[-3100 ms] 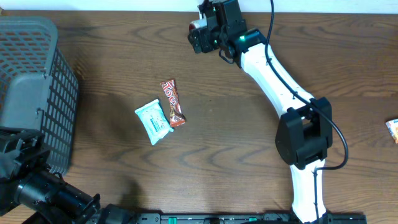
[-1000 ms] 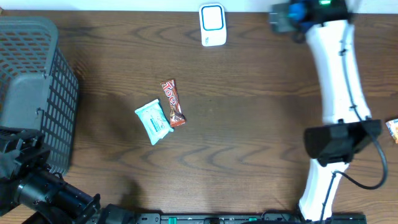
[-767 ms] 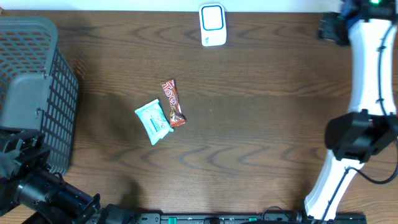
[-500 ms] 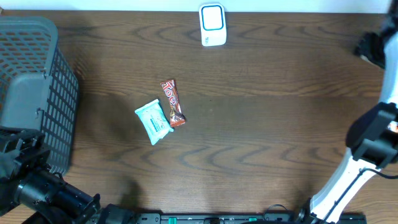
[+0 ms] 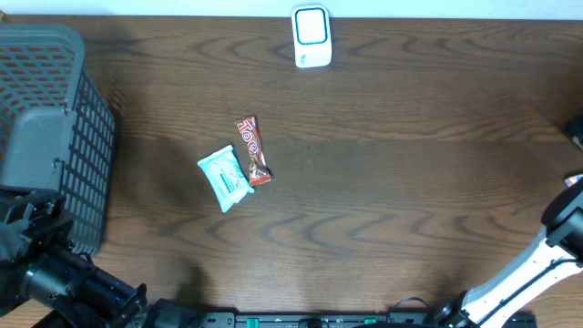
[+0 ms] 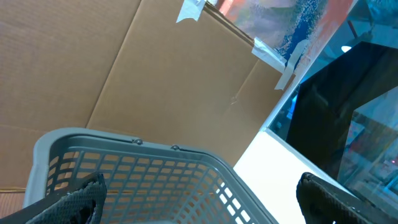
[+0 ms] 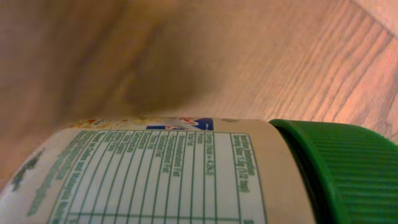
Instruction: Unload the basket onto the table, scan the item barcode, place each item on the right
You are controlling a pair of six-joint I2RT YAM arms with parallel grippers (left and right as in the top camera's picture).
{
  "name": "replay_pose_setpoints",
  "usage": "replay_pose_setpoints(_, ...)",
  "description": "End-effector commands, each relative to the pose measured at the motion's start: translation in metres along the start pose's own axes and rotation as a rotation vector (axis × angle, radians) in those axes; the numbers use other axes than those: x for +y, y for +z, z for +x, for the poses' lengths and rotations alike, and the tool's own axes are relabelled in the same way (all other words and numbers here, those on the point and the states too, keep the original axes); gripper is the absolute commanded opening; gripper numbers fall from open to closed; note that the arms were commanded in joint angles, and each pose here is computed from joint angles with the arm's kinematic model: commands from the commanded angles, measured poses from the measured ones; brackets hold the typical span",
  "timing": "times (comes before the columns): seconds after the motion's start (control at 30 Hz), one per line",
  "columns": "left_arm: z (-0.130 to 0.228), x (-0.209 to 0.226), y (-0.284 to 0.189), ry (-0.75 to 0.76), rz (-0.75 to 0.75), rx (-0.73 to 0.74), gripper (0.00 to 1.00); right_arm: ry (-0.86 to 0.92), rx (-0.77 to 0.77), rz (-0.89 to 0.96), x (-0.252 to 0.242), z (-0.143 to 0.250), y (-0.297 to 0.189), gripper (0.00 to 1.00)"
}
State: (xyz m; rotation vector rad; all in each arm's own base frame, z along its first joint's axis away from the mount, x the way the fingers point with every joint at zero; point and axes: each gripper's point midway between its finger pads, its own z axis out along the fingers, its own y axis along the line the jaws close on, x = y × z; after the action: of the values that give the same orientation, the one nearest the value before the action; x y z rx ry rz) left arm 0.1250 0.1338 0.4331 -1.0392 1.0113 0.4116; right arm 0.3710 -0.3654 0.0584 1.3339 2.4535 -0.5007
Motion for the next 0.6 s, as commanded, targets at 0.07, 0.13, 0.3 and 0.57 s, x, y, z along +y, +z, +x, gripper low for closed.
replay_pose_setpoints(0.07, -0.005, 0.004, 0.000, -0.012, -0.014, -0.006, 0.98, 0.047, 0.006, 0.020, -0.018, 0.013, 0.025, 0.55)
replay_pose_setpoints(0.13, -0.005, 0.004, 0.000, -0.012, -0.014, -0.006, 0.98, 0.063, 0.005, 0.027, -0.026, 0.016, 0.032, 0.56)
replay_pose_setpoints(0.3, -0.005, 0.004, 0.000, -0.012, -0.014, -0.006, 0.98, 0.095, -0.014, 0.034, -0.039, 0.010, 0.037, 0.72)
replay_pose_setpoints(0.57, -0.005, 0.004, 0.000, -0.012, -0.014, -0.006, 0.98, 0.089, -0.040, 0.029, -0.044, -0.015, 0.006, 0.99)
